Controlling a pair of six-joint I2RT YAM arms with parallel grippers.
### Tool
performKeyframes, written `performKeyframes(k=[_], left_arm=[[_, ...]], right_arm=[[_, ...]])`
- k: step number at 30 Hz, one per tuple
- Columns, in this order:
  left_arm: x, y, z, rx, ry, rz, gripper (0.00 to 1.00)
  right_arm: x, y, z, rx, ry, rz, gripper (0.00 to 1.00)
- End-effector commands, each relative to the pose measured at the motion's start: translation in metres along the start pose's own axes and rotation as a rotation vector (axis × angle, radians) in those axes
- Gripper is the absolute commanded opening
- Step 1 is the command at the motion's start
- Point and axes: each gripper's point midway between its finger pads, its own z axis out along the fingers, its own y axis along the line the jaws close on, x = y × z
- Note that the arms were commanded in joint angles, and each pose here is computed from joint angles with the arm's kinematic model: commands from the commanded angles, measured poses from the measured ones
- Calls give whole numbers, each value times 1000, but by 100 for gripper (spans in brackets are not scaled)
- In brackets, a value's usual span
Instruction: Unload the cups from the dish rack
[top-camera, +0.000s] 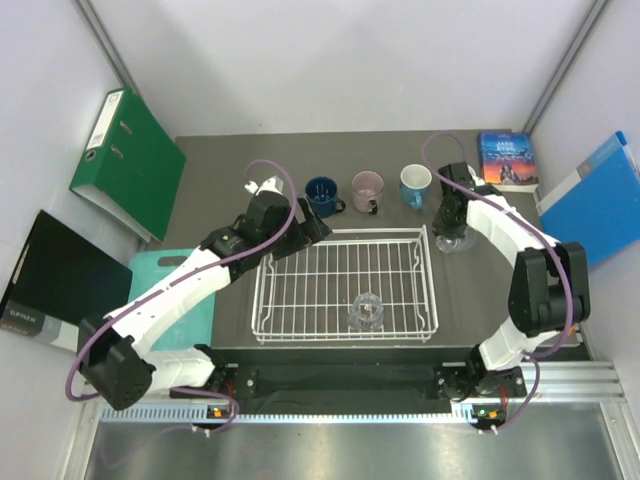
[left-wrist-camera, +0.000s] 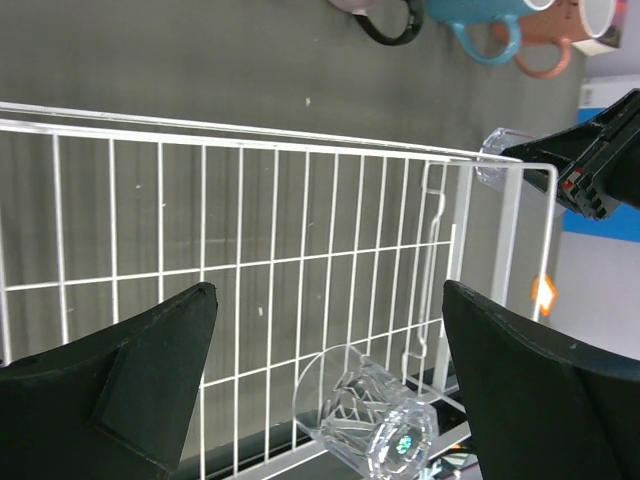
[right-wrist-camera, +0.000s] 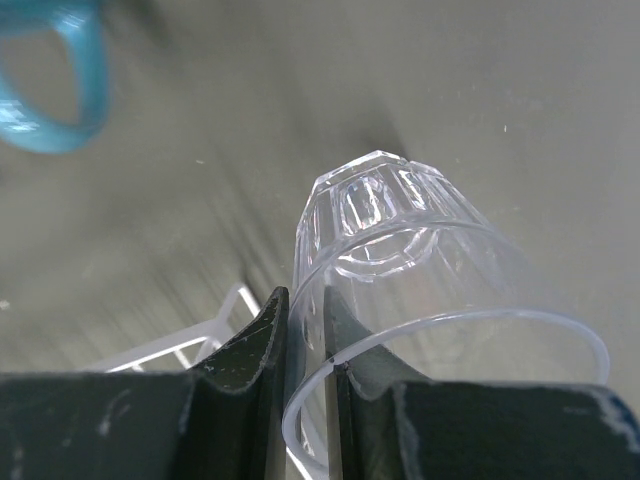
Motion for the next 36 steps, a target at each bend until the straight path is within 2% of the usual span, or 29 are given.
performKeyframes(k=[1,8,9,10,12,13,15,18,19,22,26,30,32,34,35,36], left_arm=[[-6,4,-4,-47,-5,47,99],[3,10,-1,-50,21,42,99],[4,10,0,-48,23,42,99],[4,11,1,-49,26,43,99],[6,10,0,-46,36,48,99],[6,10,-1,-44,36,51,99],[6,10,-1,-41,35,53,99],[4,8,-4,-24,24,54,99],[3,6,-5,-20,19,55,99],[2,5,-6,-12,12,62,99],[-2,2,-10,-2,-3,82,99],[-3,2,-12,-2,-15,127,99],[0,1,-13,-7,-16,171,99],[17,-9,-17,-7,4,246,99],[16,-9,-18,-42,-34,287,99],[35,-23,-22,-26,-20,366,99]], right_arm=[[-11,1,4,31,-3,50,0],[4,-6,16,76,50,42,0],[6,-6,18,77,60,36,3],[4,-5,18,71,57,34,13],[1,-2,15,48,37,33,23],[0,-1,12,35,26,27,32],[-7,2,1,9,-10,27,39],[-19,8,-15,-25,-53,18,56],[-26,11,-23,-40,-72,15,64],[-44,25,-51,-108,-130,11,76],[-75,46,-118,-259,-279,20,85],[-93,46,-180,-370,-422,38,96],[-95,40,-209,-415,-483,42,98],[-85,38,-221,-456,-498,15,100],[-81,33,-238,-494,-541,14,100],[-74,30,-235,-502,-544,-2,100]])
